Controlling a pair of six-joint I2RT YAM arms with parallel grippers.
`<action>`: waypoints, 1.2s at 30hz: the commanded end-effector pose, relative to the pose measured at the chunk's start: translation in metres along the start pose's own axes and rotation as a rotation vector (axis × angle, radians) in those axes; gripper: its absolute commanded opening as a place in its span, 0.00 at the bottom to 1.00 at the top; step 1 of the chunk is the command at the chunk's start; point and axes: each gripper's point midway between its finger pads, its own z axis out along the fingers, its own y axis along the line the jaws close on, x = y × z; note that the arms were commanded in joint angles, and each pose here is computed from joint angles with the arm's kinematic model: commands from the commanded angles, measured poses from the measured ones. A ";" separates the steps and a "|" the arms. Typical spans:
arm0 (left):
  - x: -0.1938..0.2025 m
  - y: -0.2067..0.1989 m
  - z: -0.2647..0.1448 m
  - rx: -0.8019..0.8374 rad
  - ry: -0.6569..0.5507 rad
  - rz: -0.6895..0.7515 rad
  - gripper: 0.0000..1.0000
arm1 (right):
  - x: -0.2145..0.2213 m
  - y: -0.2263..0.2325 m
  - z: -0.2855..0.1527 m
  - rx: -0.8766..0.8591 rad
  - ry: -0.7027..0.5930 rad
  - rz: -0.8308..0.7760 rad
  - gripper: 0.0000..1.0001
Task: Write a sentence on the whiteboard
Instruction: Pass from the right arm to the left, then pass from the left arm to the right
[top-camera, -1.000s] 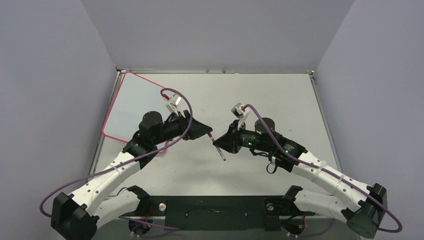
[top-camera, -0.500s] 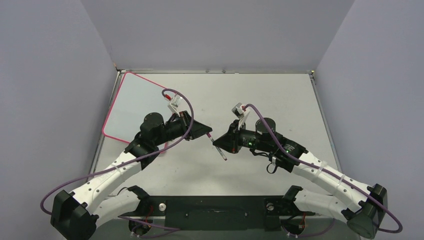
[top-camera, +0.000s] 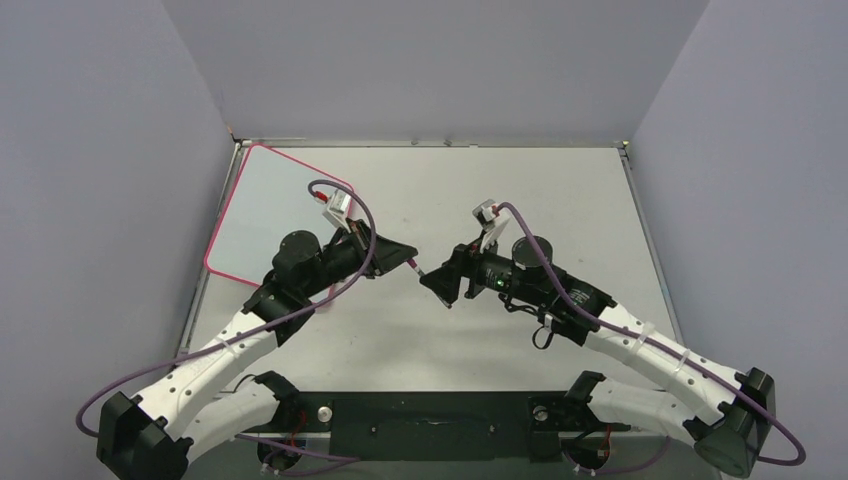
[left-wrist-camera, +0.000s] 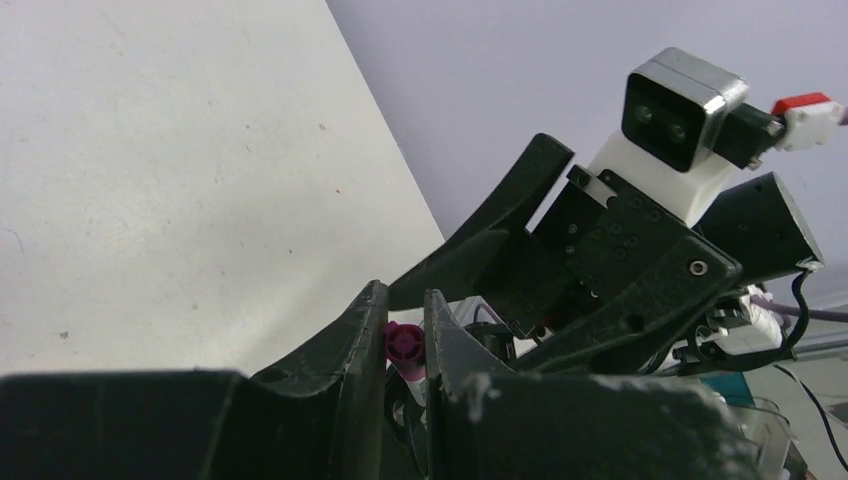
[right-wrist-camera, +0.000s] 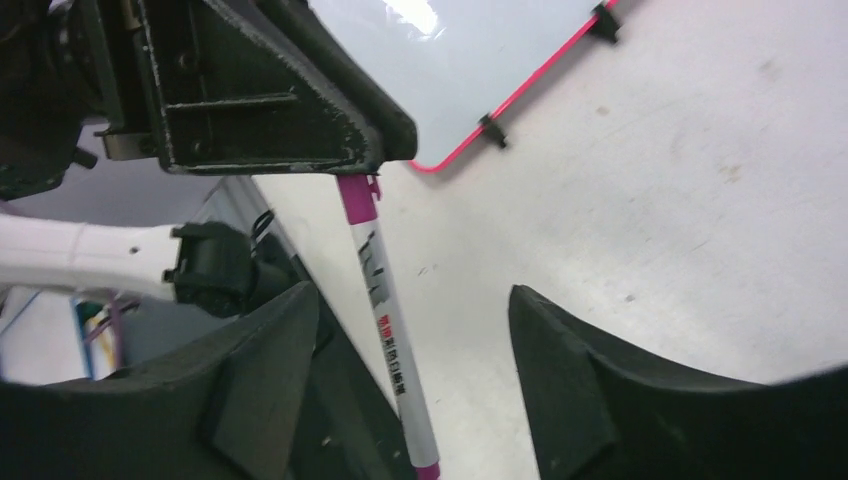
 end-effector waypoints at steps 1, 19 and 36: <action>-0.033 -0.019 -0.004 0.021 -0.143 0.008 0.00 | -0.053 0.002 -0.017 0.063 -0.220 0.027 0.75; -0.121 -0.076 -0.017 0.258 -0.539 -0.285 0.00 | -0.122 0.017 -0.066 -0.083 -0.708 0.279 0.75; -0.120 -0.088 -0.009 0.349 -0.562 -0.426 0.00 | -0.158 0.049 -0.038 -0.235 -0.727 0.270 0.54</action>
